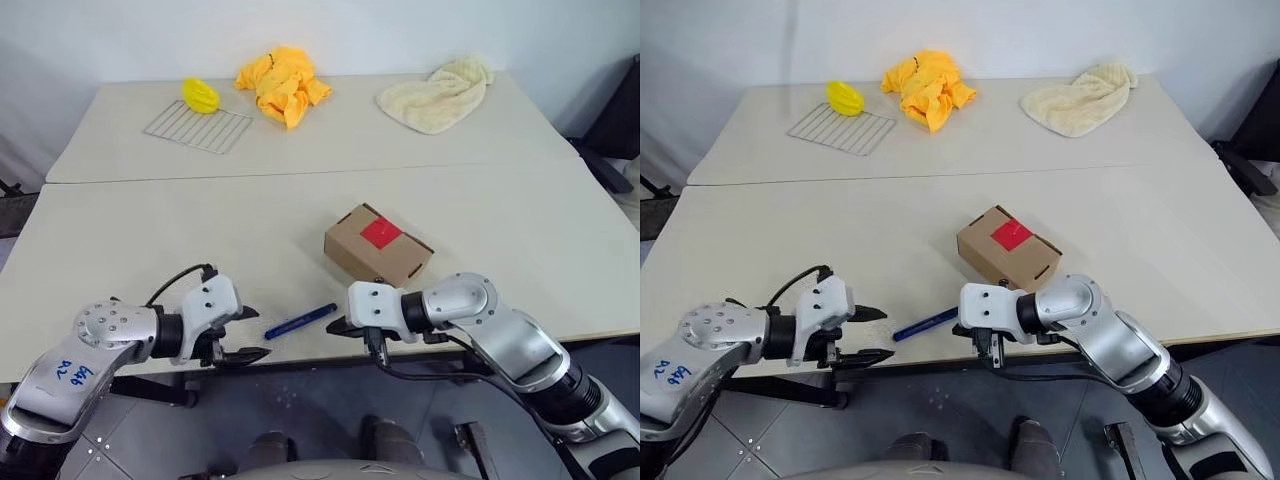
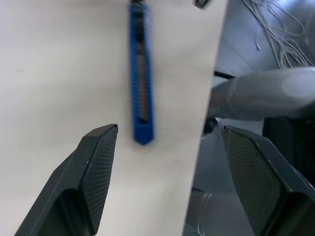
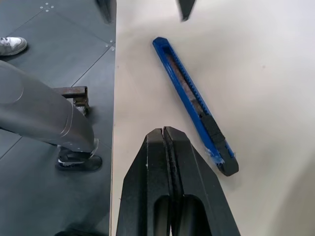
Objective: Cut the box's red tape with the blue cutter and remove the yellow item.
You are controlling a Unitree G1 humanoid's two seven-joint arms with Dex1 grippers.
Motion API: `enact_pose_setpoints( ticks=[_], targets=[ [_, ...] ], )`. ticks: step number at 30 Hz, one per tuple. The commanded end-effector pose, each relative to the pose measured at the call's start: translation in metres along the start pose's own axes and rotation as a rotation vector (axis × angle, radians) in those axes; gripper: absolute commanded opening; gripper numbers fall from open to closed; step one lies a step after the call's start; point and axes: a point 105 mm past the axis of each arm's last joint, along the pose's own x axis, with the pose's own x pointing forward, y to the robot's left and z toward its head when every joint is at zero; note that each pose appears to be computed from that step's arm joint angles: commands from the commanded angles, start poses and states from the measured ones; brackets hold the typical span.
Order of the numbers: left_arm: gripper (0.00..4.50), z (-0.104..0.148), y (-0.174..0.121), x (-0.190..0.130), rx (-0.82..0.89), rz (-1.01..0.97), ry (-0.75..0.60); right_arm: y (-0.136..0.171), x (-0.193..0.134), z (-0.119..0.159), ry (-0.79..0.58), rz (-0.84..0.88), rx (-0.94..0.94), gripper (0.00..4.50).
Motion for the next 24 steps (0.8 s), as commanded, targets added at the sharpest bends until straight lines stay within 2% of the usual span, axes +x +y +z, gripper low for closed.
enact_pose_setpoints(
  ticks=[1, 9, 22, 24],
  targets=[
    [3.57, 0.010, 0.009, 0.005, 0.023, 0.042, -0.047, -0.005, -0.003, 0.008, -0.023, -0.016, -0.035, 0.00],
    [3.57, 0.004, 0.007, 0.028, -0.007, -0.016, -0.068, -0.005, -0.002, 0.008, -0.024, -0.024, -0.030, 0.00],
    [3.57, -0.024, 0.001, 0.050, -0.033, -0.106, 0.051, -0.001, -0.003, 0.007, -0.015, -0.042, -0.009, 0.00],
    [3.18, -0.027, 0.000, 0.051, -0.027, -0.114, 0.072, -0.001, -0.003, 0.007, -0.015, -0.043, -0.010, 0.00]
  ],
)
